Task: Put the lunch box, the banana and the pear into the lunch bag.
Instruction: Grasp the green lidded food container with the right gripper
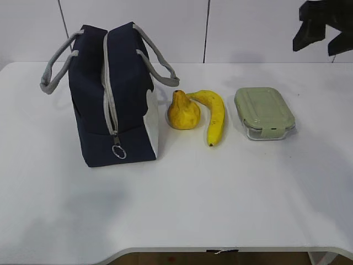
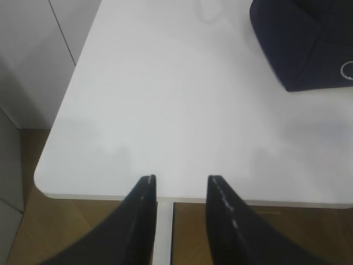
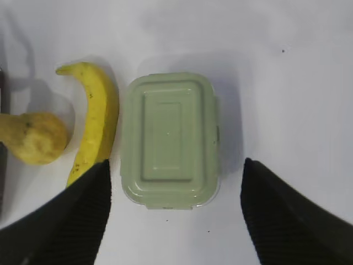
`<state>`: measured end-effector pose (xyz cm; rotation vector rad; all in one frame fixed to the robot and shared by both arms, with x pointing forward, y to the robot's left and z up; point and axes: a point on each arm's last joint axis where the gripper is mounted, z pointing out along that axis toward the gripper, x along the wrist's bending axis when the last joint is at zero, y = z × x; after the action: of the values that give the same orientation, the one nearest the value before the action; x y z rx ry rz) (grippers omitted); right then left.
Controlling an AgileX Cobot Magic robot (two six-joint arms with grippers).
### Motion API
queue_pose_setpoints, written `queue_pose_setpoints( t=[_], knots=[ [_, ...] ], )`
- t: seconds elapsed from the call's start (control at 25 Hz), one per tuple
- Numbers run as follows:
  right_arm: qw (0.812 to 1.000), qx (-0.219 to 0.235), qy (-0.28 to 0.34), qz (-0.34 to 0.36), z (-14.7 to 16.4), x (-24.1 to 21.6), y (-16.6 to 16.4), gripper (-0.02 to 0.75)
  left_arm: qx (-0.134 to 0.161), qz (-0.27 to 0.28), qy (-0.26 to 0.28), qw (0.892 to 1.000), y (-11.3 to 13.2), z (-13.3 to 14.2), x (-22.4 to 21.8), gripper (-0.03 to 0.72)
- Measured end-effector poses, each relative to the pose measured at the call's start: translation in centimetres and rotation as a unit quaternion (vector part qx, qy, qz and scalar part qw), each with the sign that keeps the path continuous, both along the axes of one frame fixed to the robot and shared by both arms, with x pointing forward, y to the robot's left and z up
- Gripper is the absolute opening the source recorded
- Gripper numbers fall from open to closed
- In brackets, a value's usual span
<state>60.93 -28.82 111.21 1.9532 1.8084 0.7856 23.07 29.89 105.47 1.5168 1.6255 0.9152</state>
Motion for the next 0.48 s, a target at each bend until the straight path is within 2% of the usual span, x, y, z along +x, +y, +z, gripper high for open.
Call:
queue_pose_setpoints(
  t=[0.28,0.48],
  knots=[
    [0.997,0.051,0.044,0.046,-2.5,2.7,0.2,0.577,0.000,0.000,0.000,1.000,0.0,0.0,0.0,0.237],
    [0.991,0.097,0.064,0.071,-4.8,3.8,-2.0,0.577,0.000,0.000,0.000,1.000,0.0,0.0,0.0,0.237]
  ],
)
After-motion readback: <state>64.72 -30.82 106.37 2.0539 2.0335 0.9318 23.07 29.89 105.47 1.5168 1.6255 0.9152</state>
